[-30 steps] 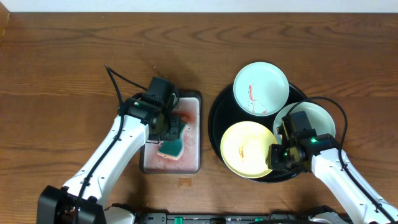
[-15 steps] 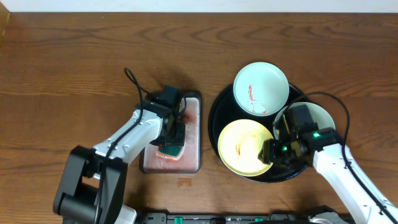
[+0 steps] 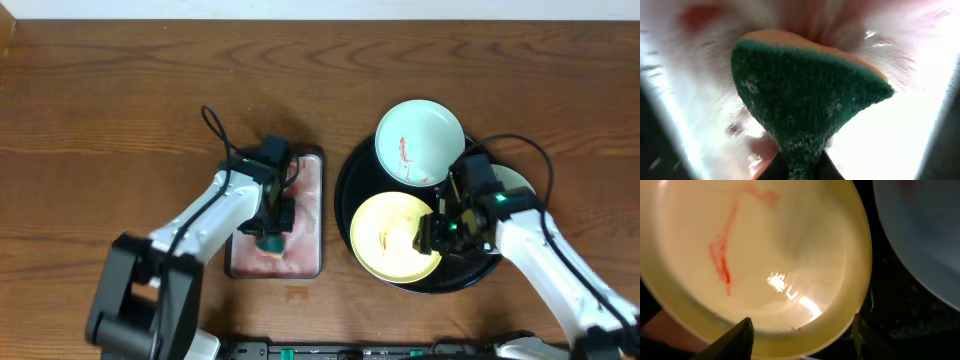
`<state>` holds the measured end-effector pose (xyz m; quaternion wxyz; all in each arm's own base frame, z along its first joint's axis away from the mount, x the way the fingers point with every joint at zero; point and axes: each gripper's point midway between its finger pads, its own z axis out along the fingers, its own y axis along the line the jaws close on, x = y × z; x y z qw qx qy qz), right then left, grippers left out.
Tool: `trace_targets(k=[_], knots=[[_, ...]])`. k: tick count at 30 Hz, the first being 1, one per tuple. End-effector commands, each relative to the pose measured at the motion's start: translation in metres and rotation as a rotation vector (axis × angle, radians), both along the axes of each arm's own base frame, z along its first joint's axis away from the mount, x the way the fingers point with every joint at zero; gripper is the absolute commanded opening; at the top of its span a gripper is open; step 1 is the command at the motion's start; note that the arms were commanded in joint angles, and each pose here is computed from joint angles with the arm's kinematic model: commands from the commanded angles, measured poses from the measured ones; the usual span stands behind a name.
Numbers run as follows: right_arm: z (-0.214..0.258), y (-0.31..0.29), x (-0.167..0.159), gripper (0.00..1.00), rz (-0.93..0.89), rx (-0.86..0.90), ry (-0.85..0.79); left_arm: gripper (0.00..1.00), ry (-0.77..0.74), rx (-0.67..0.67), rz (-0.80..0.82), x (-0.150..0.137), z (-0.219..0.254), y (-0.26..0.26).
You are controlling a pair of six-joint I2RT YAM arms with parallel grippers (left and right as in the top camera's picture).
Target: Clean dirty plates on tray and stack at the side
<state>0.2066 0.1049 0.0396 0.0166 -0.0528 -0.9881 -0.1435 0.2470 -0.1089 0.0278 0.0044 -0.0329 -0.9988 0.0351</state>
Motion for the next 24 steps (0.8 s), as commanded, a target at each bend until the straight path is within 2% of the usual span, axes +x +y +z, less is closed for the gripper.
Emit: trace_targets(k=[1,9,12,17,24], knots=[[-0.019,-0.006,-0.002,0.57,-0.002,-0.025,0.05,0.07,-0.143,-0.06,0.002,0.02,0.046,-0.009],[-0.038,-0.008,0.007,0.48,0.02,-0.04,0.055,0.07,-0.25,-0.259,-0.024,0.011,0.099,-0.033],[-0.04,-0.016,0.016,0.48,0.029,-0.089,0.012,0.07,-0.255,-0.291,-0.031,0.009,0.104,-0.037],[-0.035,0.001,0.044,0.49,0.119,-0.001,-0.128,0.07,-0.243,-0.313,-0.036,0.008,0.104,-0.041],[0.008,0.006,0.05,0.46,0.097,0.063,-0.131,0.07,-0.238,-0.33,-0.044,0.007,0.104,-0.045]])
